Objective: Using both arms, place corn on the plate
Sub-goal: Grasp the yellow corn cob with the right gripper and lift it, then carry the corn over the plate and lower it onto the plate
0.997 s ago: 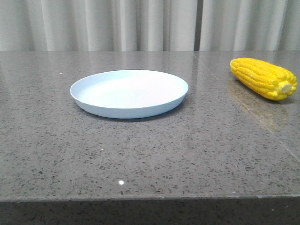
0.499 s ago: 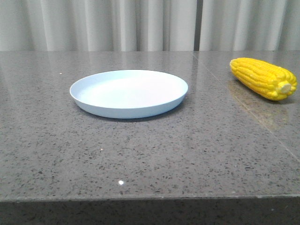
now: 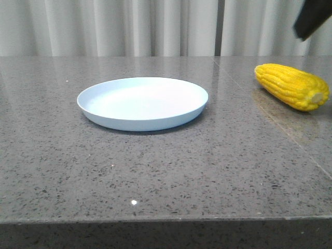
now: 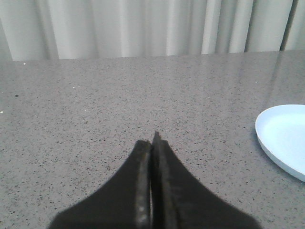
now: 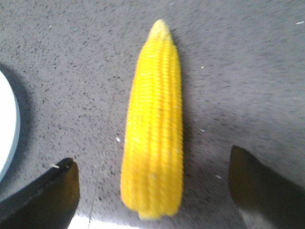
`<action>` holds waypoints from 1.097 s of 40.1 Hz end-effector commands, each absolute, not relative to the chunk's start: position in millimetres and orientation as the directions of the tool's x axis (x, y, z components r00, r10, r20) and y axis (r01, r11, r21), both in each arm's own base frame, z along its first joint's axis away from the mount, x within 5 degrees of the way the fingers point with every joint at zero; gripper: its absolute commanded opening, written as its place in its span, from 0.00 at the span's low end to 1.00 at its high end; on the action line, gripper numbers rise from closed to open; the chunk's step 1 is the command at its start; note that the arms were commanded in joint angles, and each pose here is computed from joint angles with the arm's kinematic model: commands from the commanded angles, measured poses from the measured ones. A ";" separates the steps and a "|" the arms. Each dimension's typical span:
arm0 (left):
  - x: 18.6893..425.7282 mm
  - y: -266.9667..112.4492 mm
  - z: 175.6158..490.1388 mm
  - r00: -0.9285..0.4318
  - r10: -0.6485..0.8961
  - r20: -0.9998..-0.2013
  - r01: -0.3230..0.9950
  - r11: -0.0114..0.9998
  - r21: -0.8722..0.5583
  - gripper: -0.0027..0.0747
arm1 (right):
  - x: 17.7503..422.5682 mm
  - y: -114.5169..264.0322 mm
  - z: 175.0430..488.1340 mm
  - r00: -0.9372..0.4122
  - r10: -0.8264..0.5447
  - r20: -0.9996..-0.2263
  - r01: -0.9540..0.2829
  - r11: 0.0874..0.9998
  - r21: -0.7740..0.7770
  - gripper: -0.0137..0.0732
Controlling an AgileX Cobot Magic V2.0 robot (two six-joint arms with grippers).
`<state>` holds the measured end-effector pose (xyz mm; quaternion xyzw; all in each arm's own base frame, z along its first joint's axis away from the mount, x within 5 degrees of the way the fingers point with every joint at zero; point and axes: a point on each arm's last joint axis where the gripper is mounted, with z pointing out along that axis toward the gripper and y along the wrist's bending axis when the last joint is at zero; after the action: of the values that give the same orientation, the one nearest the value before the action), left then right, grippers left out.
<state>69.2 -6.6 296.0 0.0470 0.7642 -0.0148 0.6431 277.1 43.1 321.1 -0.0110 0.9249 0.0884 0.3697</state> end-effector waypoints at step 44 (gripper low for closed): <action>69.8 -6.7 311.6 -0.069 0.042 -0.997 0.089 0.995 0.036 0.01 | 315.9 76.7 347.3 -0.748 0.052 -0.662 -0.127 0.967 0.219 0.30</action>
<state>69.3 -6.6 295.4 0.0470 0.7647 -0.0148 0.6425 324.4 66.8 308.4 -0.0195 0.9471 0.1037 0.3030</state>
